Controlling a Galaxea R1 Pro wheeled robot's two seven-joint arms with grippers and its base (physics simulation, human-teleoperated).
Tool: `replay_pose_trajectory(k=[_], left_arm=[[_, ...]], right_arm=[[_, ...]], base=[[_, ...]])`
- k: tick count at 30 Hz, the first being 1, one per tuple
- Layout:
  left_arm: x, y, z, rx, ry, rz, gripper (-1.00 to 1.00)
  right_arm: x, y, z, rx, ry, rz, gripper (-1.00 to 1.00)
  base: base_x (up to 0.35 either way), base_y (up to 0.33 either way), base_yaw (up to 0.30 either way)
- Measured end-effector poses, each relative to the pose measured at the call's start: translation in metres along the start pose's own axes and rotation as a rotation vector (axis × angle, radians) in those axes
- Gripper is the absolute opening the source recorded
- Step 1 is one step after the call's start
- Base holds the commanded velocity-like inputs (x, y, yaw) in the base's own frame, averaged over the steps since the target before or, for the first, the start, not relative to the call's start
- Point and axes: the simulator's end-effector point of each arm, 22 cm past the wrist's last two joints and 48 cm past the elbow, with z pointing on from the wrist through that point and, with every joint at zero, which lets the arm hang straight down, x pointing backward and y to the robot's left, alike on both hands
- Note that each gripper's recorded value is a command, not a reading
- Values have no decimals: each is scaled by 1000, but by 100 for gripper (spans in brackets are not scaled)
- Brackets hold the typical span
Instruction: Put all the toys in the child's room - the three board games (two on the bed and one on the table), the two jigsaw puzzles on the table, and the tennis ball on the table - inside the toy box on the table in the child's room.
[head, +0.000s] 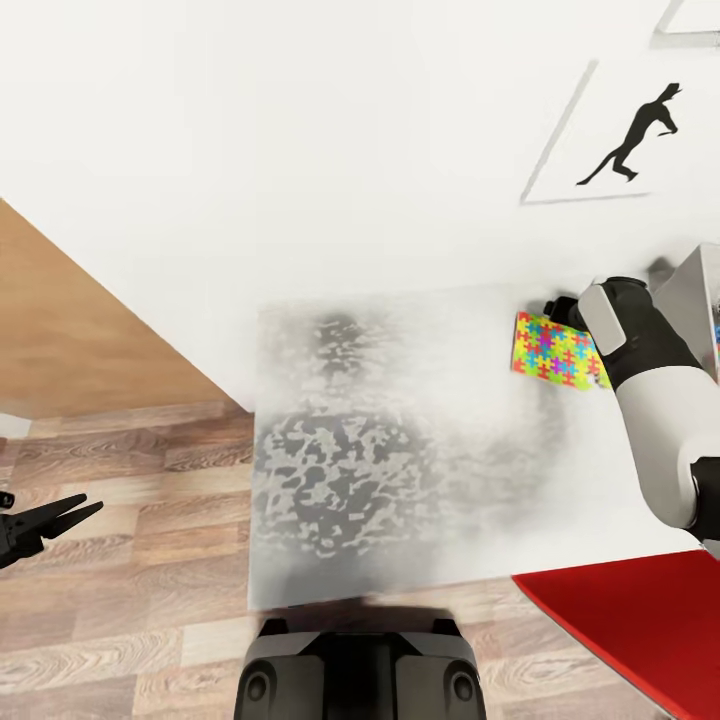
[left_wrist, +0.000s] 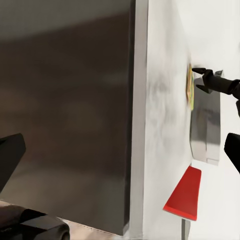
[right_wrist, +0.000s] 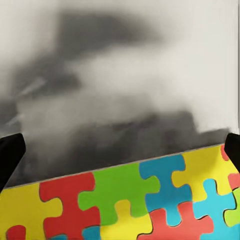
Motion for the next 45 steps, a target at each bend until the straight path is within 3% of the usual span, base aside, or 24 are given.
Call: replay_pose_trajectory(k=[20, 45], left_arm=[[1, 0, 0, -2, 2, 0, 100], [0, 0, 0, 0, 0, 0, 100]], right_arm=[[-1, 0, 0, -5, -2, 7, 100], [-1, 2, 0, -9, -1, 10, 100]], base=[[-84, 50, 0], [-218, 69, 0]])
